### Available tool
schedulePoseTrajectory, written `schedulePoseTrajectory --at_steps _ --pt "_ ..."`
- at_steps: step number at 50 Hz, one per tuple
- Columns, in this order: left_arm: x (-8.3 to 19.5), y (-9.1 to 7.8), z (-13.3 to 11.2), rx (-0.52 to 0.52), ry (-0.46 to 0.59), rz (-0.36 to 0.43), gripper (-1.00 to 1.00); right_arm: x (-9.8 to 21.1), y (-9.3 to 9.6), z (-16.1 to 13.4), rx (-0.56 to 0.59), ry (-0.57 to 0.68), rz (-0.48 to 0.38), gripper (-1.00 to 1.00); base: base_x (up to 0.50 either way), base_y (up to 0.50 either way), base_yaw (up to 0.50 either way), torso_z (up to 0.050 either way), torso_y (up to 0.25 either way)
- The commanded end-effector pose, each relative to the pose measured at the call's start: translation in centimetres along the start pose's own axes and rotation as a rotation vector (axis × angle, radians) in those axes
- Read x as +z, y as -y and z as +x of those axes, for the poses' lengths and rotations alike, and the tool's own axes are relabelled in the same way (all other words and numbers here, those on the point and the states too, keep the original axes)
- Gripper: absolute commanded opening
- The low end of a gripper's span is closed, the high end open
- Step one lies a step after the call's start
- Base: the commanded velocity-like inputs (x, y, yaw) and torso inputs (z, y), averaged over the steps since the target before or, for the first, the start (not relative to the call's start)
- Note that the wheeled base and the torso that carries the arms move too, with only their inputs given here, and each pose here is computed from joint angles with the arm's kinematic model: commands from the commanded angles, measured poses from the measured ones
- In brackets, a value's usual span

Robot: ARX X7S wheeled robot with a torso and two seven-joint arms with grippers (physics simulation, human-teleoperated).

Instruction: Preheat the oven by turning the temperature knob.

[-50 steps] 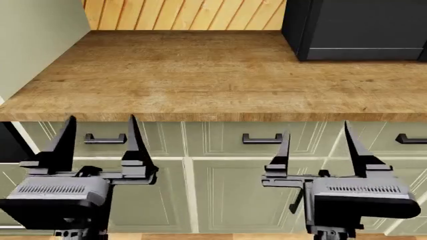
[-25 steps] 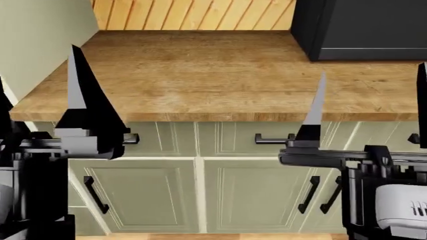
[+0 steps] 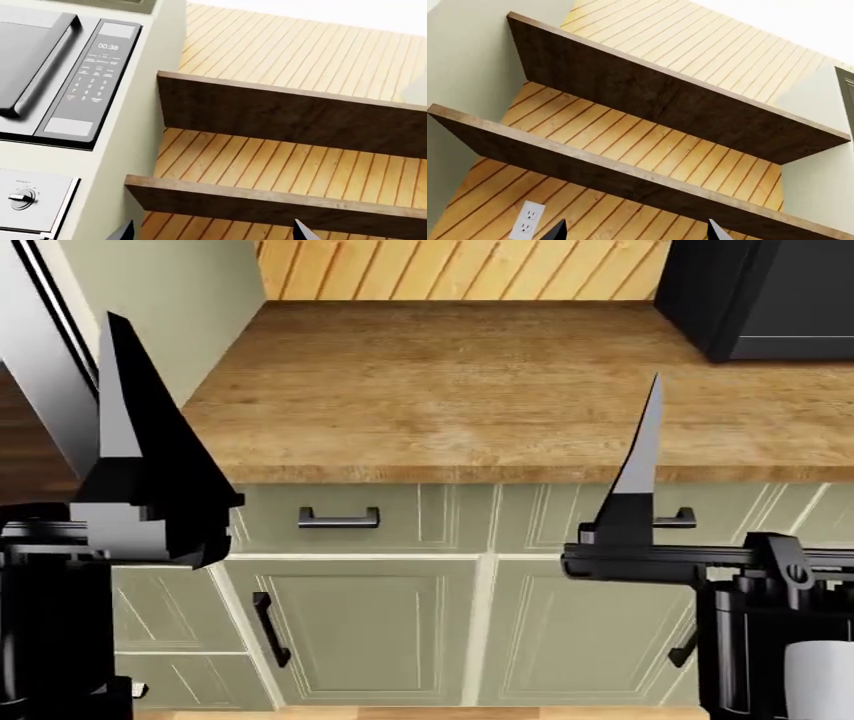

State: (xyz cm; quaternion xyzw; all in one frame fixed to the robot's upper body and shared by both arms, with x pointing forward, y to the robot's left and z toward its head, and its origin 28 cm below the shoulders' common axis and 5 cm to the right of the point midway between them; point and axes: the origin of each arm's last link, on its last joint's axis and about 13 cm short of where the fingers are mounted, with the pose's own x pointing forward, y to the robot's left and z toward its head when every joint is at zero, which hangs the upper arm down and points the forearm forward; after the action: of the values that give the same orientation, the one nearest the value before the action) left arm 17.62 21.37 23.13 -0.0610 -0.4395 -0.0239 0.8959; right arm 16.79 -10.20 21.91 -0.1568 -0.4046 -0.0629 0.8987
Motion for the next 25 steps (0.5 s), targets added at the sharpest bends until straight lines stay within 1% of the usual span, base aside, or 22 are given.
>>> schedulePoseTrajectory --at_steps 1,25 --pt "0.00 0.00 -0.01 -0.002 0.003 0.005 1.00 0.02 0.03 -0.02 0.002 0.005 -0.001 1.00 0.00 0.50 0.00 0.000 0.000" --pt "0.04 -0.21 0.16 0.007 0.006 0.014 1.00 0.16 -0.02 -0.08 0.009 0.007 -0.001 1.00 0.00 0.50 0.00 0.000 0.000"
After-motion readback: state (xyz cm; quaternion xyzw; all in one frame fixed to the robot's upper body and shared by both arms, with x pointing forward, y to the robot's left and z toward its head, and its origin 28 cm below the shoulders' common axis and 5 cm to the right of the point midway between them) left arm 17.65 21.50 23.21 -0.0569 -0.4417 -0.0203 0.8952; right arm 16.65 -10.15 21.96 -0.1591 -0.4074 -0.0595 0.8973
